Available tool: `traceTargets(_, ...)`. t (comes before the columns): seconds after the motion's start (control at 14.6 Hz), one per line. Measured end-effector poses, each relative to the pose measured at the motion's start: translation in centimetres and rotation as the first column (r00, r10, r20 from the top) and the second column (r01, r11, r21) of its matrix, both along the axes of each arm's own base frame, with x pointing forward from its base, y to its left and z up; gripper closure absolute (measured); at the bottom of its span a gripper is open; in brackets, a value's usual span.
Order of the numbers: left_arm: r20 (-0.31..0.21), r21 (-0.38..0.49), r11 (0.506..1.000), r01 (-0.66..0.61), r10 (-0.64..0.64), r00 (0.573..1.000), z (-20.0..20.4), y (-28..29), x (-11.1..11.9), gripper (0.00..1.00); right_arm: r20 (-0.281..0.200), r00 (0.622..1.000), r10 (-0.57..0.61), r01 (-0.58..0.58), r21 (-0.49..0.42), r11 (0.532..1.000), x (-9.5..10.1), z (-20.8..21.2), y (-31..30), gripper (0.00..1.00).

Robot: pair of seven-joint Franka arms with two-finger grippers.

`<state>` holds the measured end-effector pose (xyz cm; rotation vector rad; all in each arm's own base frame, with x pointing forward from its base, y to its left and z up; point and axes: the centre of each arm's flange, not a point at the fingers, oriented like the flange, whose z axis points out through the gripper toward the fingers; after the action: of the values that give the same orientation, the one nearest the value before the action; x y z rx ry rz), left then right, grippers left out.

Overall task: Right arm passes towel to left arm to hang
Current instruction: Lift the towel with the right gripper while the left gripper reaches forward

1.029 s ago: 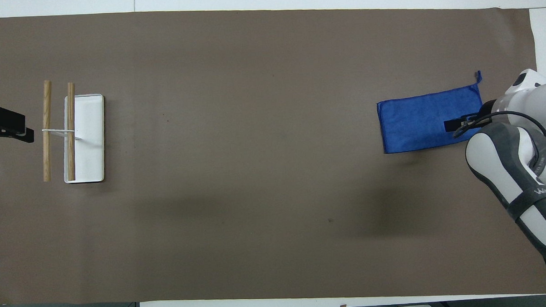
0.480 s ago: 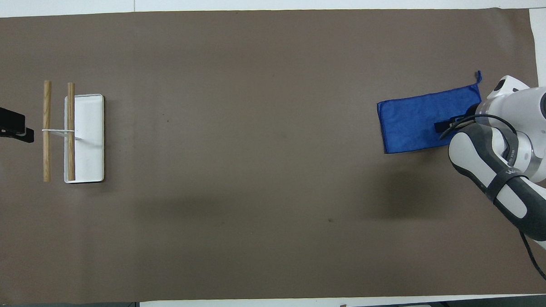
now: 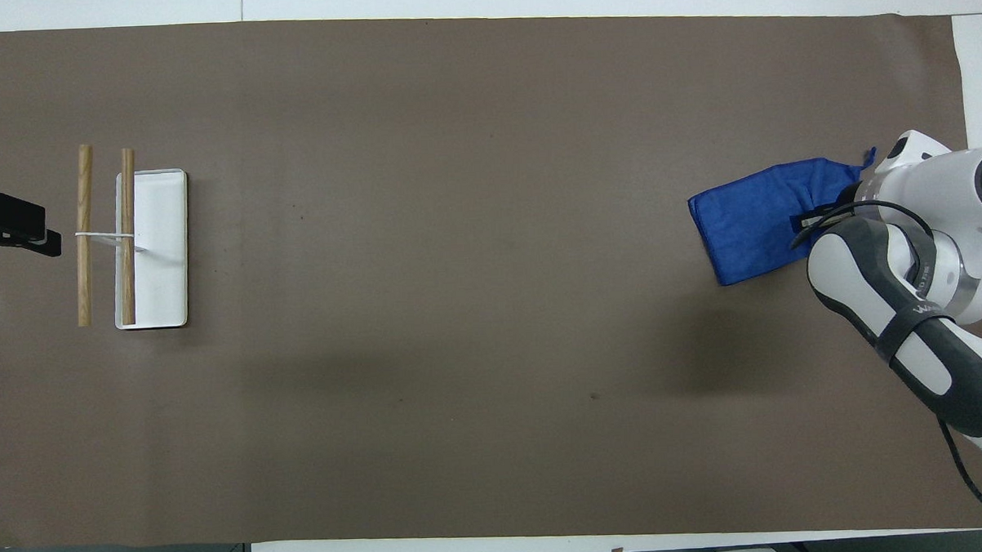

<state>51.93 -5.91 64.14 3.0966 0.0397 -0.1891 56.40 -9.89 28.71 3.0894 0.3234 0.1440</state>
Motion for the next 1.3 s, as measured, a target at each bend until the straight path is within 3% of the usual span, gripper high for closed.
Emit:
traceTargets(0.27, 0.000, 0.000, 1.000, 0.000, 0.000, 1.000, 0.0, 0.0, 0.0, 0.00, -0.096, 0.993, -0.061, 0.070, 0.088, 0.994, 0.8, 2.1, 1.6, 0.88)
traceTargets(0.48, 0.000, 0.000, 1.000, 0.000, 0.000, 1.000, 0.0, 0.0, 0.0, 0.00, -0.173, 0.967, -0.185, 0.206, 0.109, 0.973, 1.4, 6.1, 5.5, 0.88)
traceTargets(0.75, 0.000, 0.000, 1.000, 0.000, 0.000, 1.000, 0.0, 0.0, 0.0, 0.00, -0.273, 0.859, -0.433, 0.466, 0.066, 0.882, 1.1, 11.7, 16.3, 0.88)
traceTargets(0.96, 0.000, 0.000, 1.000, 0.000, 0.000, 1.000, 0.0, 0.0, 0.0, 0.00, -0.311, 0.729, -0.610, 0.661, 0.086, 0.746, 0.3, 16.2, 26.9, 0.88)
traceTargets(1.17, -0.032, 0.008, 1.000, -0.026, 0.026, 0.999, -0.2, 0.0, -0.4, 0.00, -0.472, 0.559, -0.682, 0.818, 0.178, 0.547, -0.6, 18.5, 33.8, 0.88)
traceTargets(1.3, -0.031, 0.006, 0.986, -0.164, 0.164, 0.986, -0.4, -0.5, -0.3, 0.00, -0.571, 0.467, -0.675, 0.882, 0.243, 0.405, -0.2, 19.6, 36.3, 0.88)
